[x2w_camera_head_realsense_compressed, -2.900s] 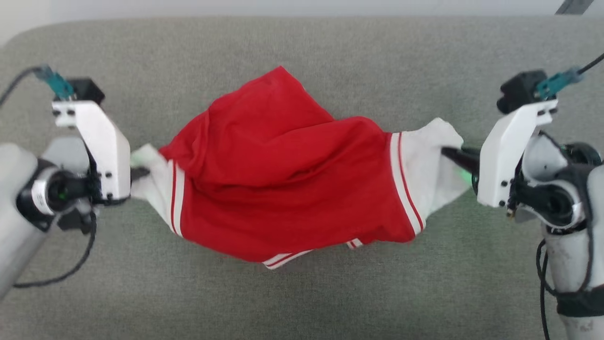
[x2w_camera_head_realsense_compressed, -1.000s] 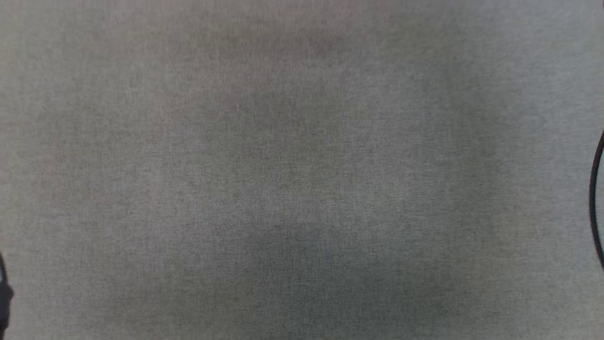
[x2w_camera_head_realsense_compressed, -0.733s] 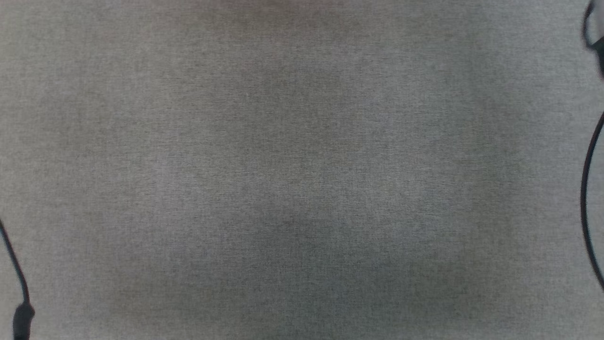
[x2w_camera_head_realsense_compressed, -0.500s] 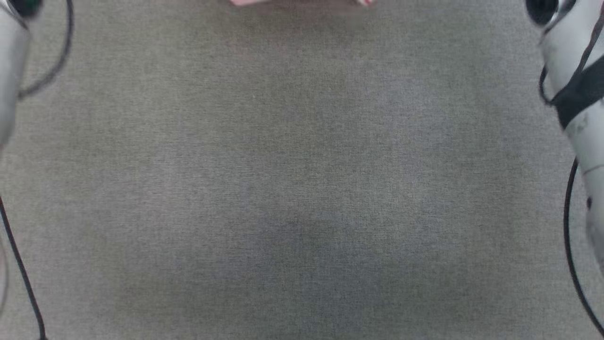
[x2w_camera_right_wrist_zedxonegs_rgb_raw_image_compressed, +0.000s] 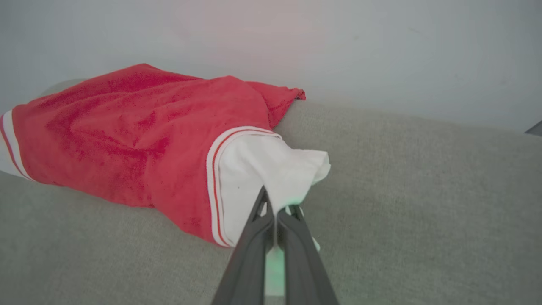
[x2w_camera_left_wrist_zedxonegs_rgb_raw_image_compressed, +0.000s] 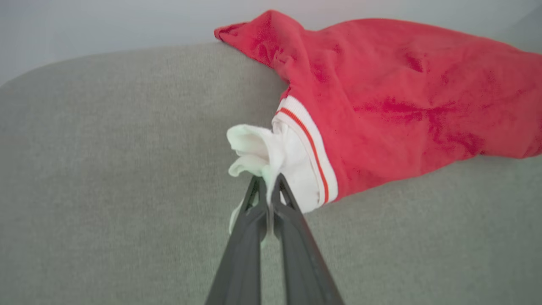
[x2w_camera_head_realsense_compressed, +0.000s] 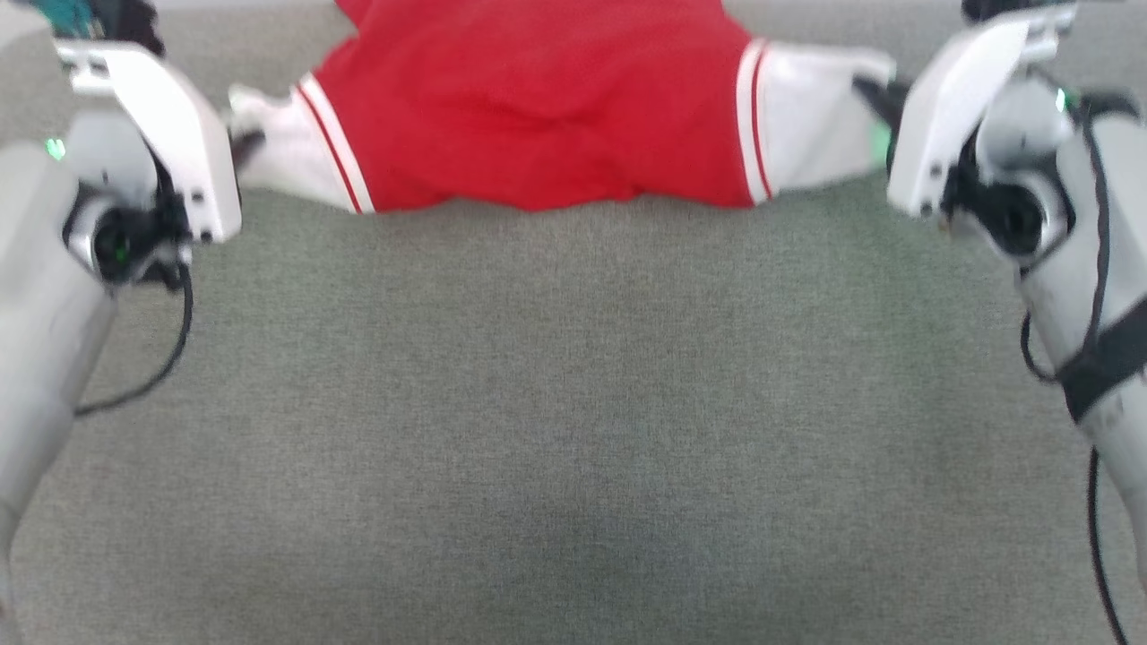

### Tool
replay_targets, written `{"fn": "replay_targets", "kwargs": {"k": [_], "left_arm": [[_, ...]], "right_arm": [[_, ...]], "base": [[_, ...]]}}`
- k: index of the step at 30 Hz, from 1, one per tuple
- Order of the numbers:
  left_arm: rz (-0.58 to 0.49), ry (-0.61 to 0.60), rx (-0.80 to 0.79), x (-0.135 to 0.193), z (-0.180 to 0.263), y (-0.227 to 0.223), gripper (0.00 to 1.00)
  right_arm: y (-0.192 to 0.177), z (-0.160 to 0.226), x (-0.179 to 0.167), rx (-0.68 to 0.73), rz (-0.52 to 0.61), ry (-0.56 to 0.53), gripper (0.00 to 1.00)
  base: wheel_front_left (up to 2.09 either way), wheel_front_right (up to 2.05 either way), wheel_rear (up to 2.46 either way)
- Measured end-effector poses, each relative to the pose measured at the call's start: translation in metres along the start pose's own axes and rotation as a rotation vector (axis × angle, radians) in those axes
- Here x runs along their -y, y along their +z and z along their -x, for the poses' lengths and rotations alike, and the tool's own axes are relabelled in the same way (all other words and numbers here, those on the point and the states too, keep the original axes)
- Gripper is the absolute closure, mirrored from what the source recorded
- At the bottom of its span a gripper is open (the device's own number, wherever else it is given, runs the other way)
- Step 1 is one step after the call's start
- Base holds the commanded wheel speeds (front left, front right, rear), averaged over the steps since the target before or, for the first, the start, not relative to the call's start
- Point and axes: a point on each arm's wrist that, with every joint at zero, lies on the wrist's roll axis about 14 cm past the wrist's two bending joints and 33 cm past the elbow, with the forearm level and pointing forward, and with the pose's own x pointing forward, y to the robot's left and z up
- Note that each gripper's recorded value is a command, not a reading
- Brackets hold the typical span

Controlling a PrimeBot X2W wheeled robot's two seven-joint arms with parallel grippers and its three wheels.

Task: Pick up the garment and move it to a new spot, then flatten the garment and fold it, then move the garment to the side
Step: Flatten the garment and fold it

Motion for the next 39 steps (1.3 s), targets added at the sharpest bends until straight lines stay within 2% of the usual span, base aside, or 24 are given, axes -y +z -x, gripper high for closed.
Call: {"fn": "replay_targets", "kwargs": {"k": [8, 18, 26, 35, 39], "left_arm": [[0.032, -0.023, -0.116, 0.004, 0.033, -0.06, 1.0], [0.082, -0.023, -0.157, 0.018, 0.088, -0.11, 1.0], [0.123, 0.008, -0.229, 0.023, 0.123, -0.154, 1.0], [0.199, 0.001, -0.287, 0.034, 0.132, -0.191, 1.0], [0.224, 0.007, -0.301, 0.032, 0.129, -0.204, 1.0]], "right_arm": [[-0.061, 0.044, -0.003, -0.206, -0.02, 0.047, 1.0], [-0.1, 0.094, -0.008, -0.366, -0.03, 0.106, 1.0], [-0.15, 0.127, -0.02, -0.527, -0.067, 0.155, 1.0], [-0.192, 0.15, -0.041, -0.592, -0.158, 0.178, 1.0], [-0.208, 0.152, -0.045, -0.604, -0.177, 0.14, 1.0]], "base": [[0.0, 0.0, 0.0], [0.0, 0.0, 0.0], [0.0, 0.0, 0.0], [0.0, 0.0, 0.0], [0.0, 0.0, 0.0]]}}
